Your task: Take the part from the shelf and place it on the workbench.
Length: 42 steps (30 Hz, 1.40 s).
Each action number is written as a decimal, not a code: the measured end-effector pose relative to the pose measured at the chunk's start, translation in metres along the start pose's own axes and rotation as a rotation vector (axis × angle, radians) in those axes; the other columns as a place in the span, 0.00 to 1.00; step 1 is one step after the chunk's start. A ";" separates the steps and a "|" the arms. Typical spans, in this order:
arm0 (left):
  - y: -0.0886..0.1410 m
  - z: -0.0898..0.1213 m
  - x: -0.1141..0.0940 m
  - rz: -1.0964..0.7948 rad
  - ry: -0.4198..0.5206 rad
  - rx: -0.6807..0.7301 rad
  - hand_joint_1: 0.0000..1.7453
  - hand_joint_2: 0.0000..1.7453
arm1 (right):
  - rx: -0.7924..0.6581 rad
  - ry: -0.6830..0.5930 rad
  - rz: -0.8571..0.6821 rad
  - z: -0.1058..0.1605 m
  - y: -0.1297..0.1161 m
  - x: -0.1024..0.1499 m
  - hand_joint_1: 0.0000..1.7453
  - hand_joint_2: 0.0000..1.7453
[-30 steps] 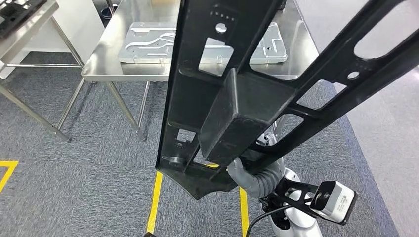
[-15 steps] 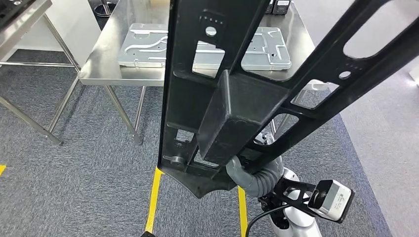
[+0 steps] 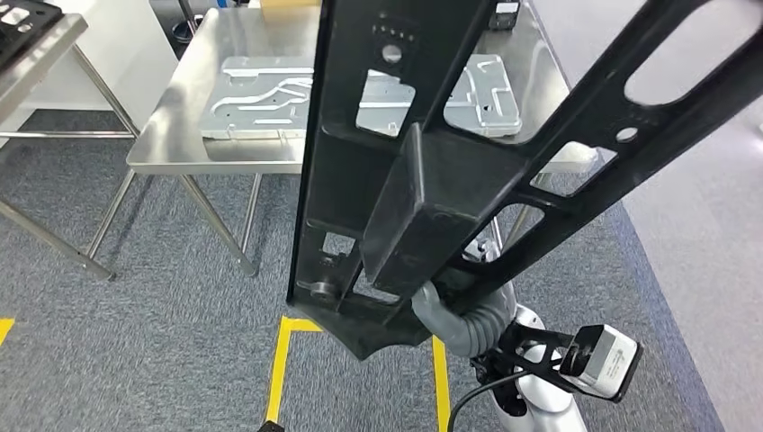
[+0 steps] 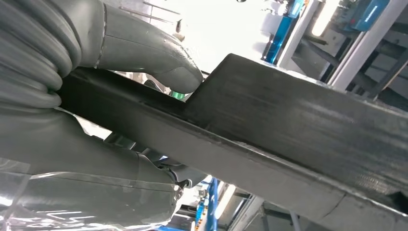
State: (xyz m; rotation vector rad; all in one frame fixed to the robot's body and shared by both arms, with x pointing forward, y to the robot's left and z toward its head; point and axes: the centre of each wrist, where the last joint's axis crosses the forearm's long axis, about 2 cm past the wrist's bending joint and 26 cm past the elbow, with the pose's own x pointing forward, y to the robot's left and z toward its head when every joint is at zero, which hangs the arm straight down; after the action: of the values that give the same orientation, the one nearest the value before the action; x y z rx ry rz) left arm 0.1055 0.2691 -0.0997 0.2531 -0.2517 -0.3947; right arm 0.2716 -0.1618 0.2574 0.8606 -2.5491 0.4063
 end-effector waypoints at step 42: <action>0.000 0.000 -0.006 0.007 0.013 0.001 0.00 1.00 | -0.006 0.019 -0.021 0.001 0.002 -0.001 1.00 1.00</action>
State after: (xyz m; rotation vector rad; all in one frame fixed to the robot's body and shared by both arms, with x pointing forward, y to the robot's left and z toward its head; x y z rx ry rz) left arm 0.0998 0.2714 -0.1011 0.2556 -0.2403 -0.3860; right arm 0.2710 -0.1605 0.2556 0.8764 -2.5210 0.3988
